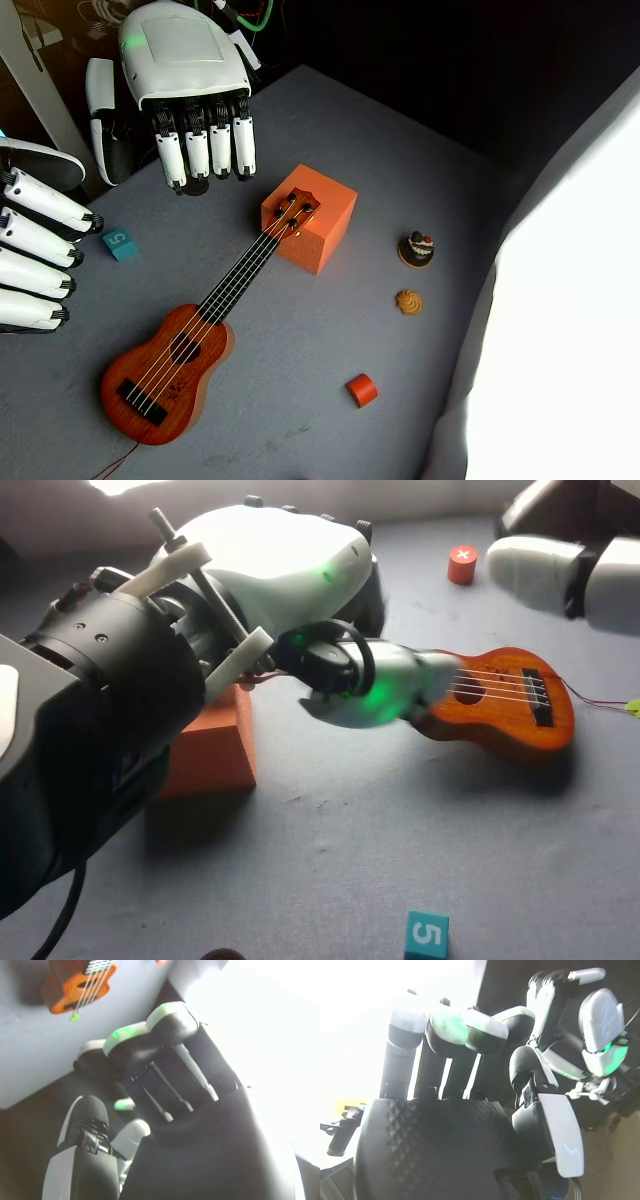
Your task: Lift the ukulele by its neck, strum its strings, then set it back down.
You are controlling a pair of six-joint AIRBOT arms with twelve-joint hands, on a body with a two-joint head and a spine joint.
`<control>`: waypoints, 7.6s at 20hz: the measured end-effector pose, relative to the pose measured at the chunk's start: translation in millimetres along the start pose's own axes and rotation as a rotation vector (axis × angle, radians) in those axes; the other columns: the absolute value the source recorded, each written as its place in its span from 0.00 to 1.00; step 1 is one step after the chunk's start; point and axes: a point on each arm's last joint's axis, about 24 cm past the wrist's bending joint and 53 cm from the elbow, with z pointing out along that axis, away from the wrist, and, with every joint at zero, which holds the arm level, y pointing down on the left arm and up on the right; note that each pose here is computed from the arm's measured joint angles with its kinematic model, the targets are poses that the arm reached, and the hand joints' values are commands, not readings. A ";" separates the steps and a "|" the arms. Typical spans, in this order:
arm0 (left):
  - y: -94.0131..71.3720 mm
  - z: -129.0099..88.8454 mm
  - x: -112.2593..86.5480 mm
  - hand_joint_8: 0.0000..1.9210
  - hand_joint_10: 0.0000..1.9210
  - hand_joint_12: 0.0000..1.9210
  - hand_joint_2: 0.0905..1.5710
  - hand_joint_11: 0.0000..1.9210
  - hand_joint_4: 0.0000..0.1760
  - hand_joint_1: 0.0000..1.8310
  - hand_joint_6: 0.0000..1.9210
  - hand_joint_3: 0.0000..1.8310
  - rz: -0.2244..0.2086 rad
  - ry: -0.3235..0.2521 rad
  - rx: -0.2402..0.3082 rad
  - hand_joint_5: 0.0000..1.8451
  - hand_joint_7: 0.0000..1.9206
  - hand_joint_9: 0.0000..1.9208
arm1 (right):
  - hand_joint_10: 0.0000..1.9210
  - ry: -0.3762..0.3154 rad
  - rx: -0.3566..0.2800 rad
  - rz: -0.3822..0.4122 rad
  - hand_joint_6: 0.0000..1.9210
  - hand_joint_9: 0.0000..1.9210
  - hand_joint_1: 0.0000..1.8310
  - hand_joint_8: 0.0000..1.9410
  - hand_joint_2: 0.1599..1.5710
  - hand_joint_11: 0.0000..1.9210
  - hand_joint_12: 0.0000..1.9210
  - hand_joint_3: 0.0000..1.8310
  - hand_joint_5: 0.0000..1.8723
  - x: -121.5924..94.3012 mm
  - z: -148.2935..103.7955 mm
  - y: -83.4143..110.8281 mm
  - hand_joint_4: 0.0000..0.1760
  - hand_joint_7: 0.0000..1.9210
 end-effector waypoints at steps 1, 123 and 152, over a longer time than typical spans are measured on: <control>-0.8 0.0 0.9 0.00 0.01 0.29 0.71 0.00 0.04 0.00 0.00 0.02 -0.002 0.004 0.004 0.04 0.04 0.06 | 0.01 0.001 0.000 0.001 0.03 0.01 0.02 0.00 0.76 0.00 0.00 0.02 0.03 0.3 0.0 0.2 0.00 0.05; 50.8 75.4 27.4 1.00 1.00 1.00 0.79 0.84 0.25 0.81 1.00 0.00 -0.110 0.055 -0.264 0.71 0.76 0.82 | 0.01 0.270 0.114 -0.010 0.01 0.09 0.12 0.01 0.78 0.00 0.22 0.00 0.10 21.4 -2.0 -69.8 0.00 0.12; 48.7 75.4 28.1 1.00 1.00 1.00 0.78 0.83 0.38 0.81 1.00 0.00 -0.088 0.063 -0.258 0.71 0.76 0.82 | 0.01 0.406 0.116 -0.014 0.00 0.11 0.00 0.00 0.80 0.00 0.24 0.00 0.10 65.2 -33.1 -48.9 0.00 0.13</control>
